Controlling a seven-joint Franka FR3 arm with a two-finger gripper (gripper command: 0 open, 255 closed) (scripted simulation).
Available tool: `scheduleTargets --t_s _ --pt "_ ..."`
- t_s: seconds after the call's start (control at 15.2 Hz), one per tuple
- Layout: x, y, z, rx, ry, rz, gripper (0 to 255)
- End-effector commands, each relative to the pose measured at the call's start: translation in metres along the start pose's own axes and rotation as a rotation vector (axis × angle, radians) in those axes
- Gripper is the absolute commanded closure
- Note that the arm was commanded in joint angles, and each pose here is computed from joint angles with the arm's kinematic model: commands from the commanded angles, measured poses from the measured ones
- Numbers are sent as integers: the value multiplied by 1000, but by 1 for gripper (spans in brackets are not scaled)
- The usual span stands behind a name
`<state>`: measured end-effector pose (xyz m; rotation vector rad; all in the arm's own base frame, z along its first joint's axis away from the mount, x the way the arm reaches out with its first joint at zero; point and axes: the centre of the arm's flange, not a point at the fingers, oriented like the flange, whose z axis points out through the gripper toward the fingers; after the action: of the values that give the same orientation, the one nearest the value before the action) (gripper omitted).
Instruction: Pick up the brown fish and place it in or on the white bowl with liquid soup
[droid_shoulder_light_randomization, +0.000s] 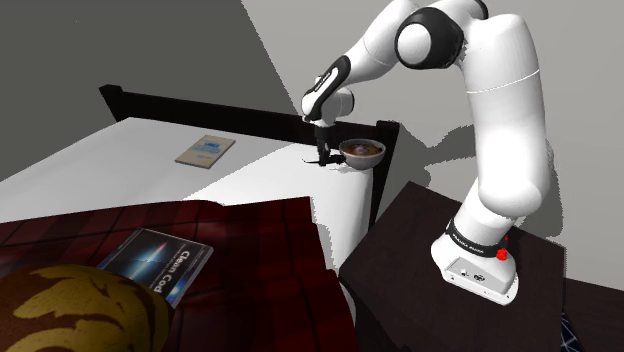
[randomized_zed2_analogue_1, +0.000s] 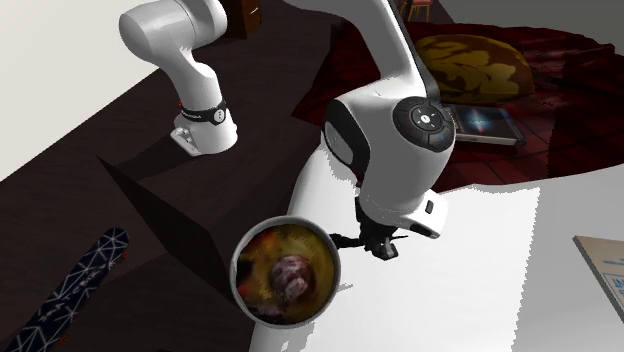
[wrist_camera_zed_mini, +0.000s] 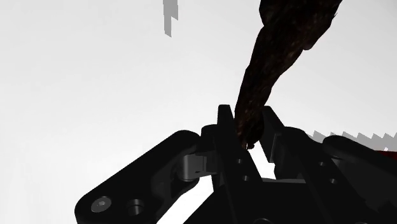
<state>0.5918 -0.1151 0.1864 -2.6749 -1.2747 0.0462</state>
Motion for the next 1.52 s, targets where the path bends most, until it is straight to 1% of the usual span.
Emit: scheduleTargets --t_s 0.0,1.45 --pt "0 -2 -10 0 0 0 255" --pt "6 -22 -124 0 0 0 255"
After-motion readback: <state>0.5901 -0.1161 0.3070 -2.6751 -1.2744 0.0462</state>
